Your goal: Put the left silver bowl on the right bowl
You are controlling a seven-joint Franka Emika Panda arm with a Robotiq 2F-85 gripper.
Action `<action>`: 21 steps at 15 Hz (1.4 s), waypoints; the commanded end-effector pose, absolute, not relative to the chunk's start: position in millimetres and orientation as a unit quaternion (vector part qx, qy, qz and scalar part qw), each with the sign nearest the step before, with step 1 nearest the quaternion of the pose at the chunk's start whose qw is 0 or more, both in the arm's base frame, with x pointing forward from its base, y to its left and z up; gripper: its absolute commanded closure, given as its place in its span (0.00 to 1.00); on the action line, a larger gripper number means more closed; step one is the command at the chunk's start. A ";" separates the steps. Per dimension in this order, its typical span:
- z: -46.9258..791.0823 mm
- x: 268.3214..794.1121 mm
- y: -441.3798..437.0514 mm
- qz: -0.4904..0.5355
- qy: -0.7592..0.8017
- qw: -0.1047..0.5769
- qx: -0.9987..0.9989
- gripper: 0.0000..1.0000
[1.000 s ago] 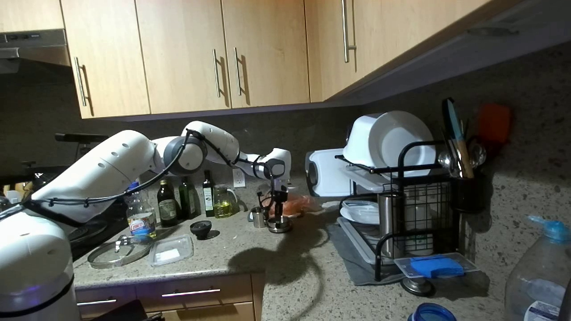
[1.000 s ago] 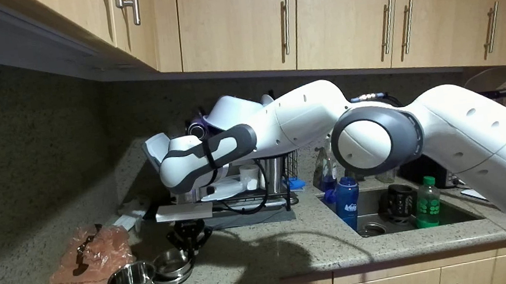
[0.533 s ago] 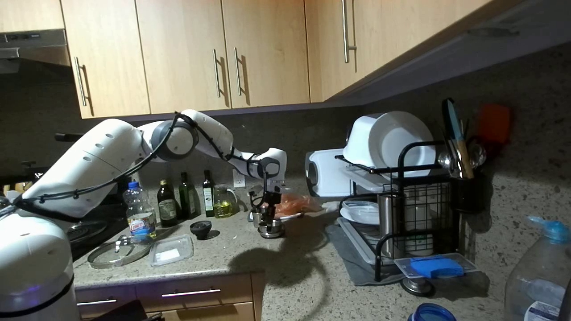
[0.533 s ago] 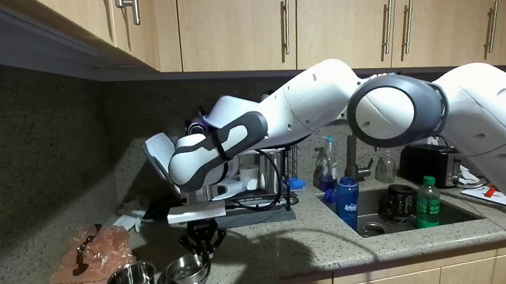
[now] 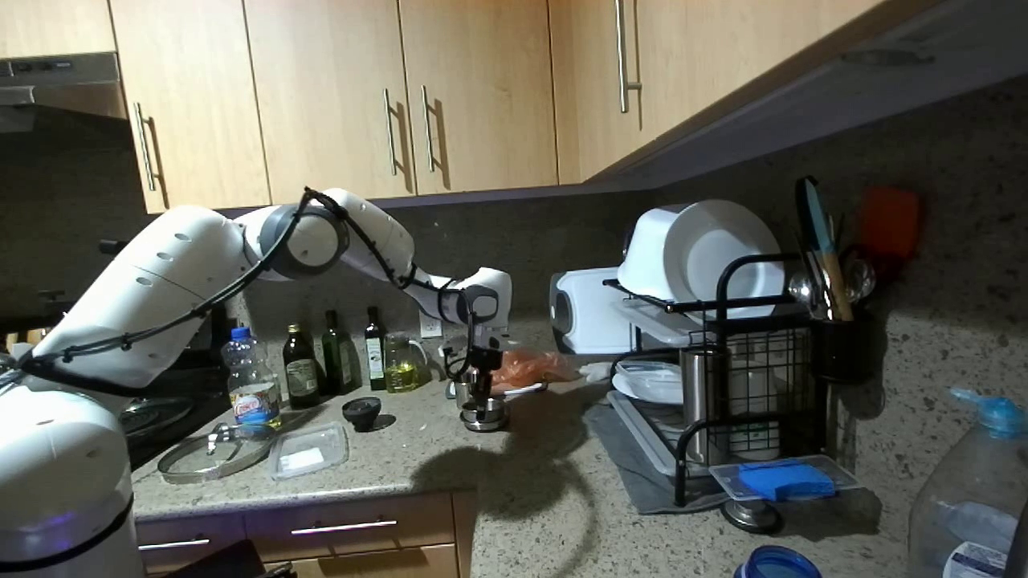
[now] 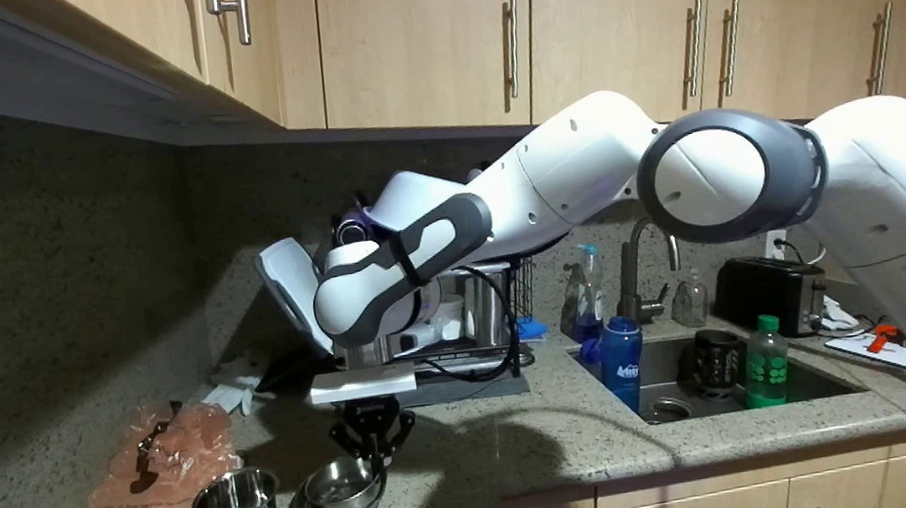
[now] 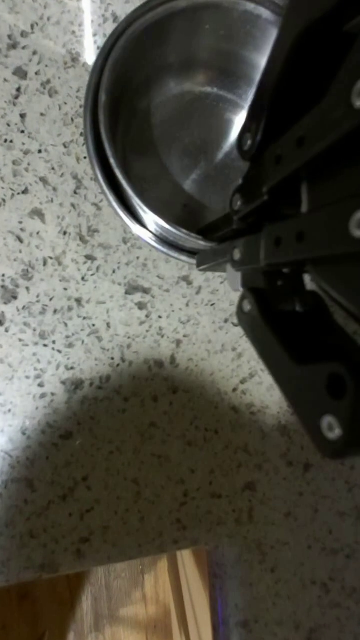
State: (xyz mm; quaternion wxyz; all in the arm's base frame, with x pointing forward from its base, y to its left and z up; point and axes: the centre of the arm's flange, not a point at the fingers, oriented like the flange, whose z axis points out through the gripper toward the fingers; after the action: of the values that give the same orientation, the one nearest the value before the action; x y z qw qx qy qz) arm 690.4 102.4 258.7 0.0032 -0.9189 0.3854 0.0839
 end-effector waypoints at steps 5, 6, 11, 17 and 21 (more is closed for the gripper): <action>245.2 667.2 95.6 0.092 0.392 -0.006 -0.915 0.33; 247.0 664.2 95.3 0.092 0.392 -0.006 -0.915 0.26; 272.6 648.4 92.8 0.064 0.394 0.012 -0.917 0.00; 331.6 598.4 93.6 0.051 0.394 0.011 -0.918 0.00; 353.5 559.7 105.5 0.056 0.378 -0.033 -0.924 0.00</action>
State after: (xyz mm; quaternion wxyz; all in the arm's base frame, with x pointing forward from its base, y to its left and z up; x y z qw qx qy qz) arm 607.5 96.7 332.1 -0.0041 -0.9237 0.3792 0.0546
